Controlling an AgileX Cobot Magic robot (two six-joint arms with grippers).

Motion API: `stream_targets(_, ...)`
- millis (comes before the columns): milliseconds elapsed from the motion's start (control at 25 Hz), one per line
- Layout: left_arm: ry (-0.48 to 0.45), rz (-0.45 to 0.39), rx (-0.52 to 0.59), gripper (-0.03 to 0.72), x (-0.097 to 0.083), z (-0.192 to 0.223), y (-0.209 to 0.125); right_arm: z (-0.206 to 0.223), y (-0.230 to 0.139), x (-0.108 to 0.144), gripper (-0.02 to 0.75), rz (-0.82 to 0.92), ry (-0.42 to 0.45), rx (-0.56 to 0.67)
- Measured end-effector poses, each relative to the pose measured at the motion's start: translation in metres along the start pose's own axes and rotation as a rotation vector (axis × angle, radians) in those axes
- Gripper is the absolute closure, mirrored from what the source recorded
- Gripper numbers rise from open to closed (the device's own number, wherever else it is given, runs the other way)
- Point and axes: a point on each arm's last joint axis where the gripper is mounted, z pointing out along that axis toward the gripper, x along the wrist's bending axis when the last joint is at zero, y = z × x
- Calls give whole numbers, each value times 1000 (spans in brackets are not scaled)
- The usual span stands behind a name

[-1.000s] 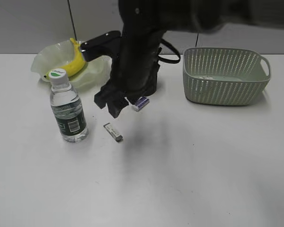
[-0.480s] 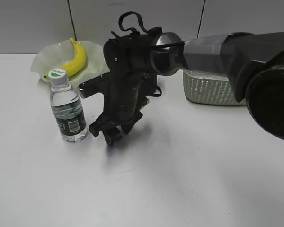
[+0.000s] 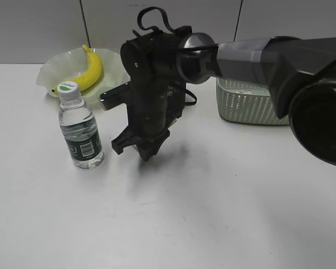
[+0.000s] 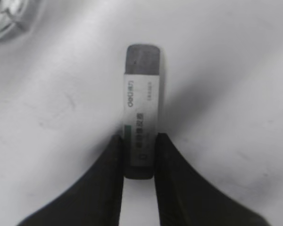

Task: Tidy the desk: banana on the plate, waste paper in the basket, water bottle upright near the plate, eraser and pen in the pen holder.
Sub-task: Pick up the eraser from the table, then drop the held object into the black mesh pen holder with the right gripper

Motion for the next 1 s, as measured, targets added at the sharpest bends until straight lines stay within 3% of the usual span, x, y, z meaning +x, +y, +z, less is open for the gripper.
stream_targets(160, 0, 0, 0, 324, 0, 0, 0, -22, 9, -8, 575, -3, -68, -29)
stream_targets(400, 0, 0, -2, 324, 0, 0, 0, -105, 30, -20, 575, 33, -209, -278)
stream_targets(560, 0, 0, -2, 324, 0, 0, 0, -130, 36, -48, 575, 90, -319, -374)
stream_targets(800, 0, 0, -3, 324, 0, 0, 0, -125, 39, -98, 575, 211, -276, -448)
stream_targets(1000, 0, 0, -3, 324, 0, 0, 0, -118, 45, -110, 575, 239, -191, -514)
